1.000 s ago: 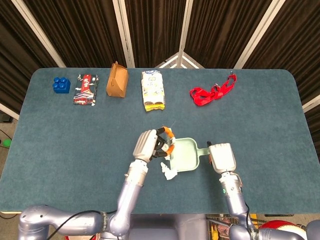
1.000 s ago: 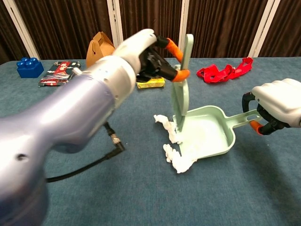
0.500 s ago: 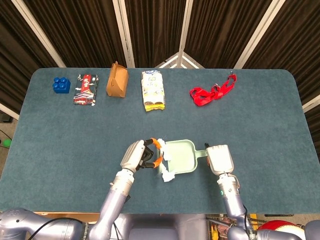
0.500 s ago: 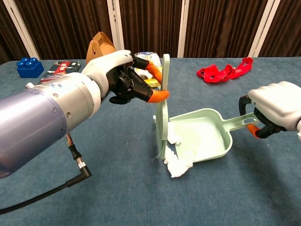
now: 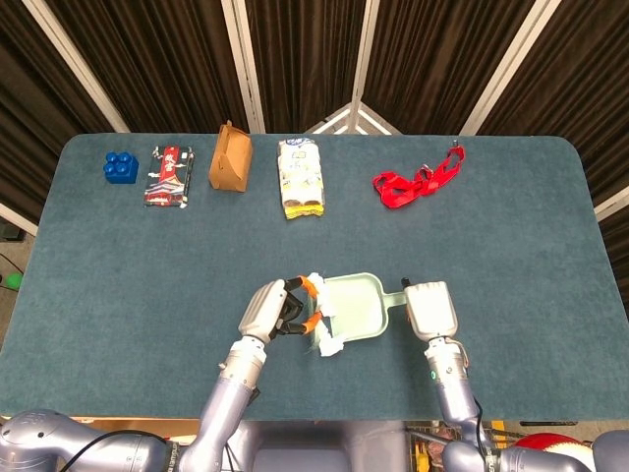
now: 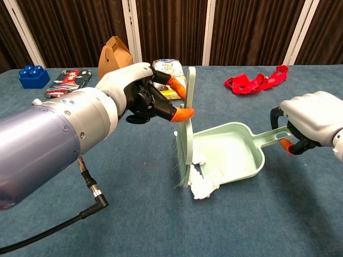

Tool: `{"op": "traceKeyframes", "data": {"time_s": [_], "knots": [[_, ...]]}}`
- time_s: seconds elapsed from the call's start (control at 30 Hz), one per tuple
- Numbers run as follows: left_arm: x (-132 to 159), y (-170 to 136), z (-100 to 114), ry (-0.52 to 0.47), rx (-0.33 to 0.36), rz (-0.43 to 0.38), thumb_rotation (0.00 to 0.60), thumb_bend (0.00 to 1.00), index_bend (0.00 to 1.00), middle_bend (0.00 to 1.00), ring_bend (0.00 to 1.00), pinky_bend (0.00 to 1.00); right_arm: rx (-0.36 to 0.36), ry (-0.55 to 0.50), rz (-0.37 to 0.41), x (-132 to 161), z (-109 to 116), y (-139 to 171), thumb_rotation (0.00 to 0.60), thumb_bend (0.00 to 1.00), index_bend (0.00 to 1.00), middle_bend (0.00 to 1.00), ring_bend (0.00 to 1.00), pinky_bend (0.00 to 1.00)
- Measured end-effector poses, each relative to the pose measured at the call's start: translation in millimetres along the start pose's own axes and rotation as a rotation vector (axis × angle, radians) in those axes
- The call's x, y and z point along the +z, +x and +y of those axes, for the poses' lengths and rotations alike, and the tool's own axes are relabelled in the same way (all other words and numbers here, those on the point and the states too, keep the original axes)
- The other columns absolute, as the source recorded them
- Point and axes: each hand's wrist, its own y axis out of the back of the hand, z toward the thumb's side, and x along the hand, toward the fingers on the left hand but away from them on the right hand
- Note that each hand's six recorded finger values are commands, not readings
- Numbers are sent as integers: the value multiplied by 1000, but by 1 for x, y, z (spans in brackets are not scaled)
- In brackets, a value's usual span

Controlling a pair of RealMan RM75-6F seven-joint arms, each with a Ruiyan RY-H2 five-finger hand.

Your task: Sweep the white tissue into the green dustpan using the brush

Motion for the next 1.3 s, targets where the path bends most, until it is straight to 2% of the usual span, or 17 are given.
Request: {"op": "traceKeyframes", "data": {"time_s": [0.4, 0.73, 1.03, 1.3], "knots": [[2, -3, 7, 22, 12, 58, 600, 620, 792, 1000, 1000, 1000, -5, -4, 0, 4, 2, -2, 600, 517, 541, 853, 843, 796], [-1, -5, -4, 10, -13, 99, 600, 621, 792, 1000, 1000, 1000, 0, -15, -7, 7, -1, -5, 600, 517, 541, 853, 843, 796], [-6, -7, -22, -23, -41, 139, 600, 621, 792, 1000, 1000, 1000, 4, -16, -1, 10, -3, -5, 600, 517, 541, 853, 843, 796], [-7, -2, -23, 7, -8, 124, 600, 621, 792, 1000, 1000, 1000, 4, -26, 3, 12, -3, -3, 600, 517, 541, 853, 843, 796]]}}
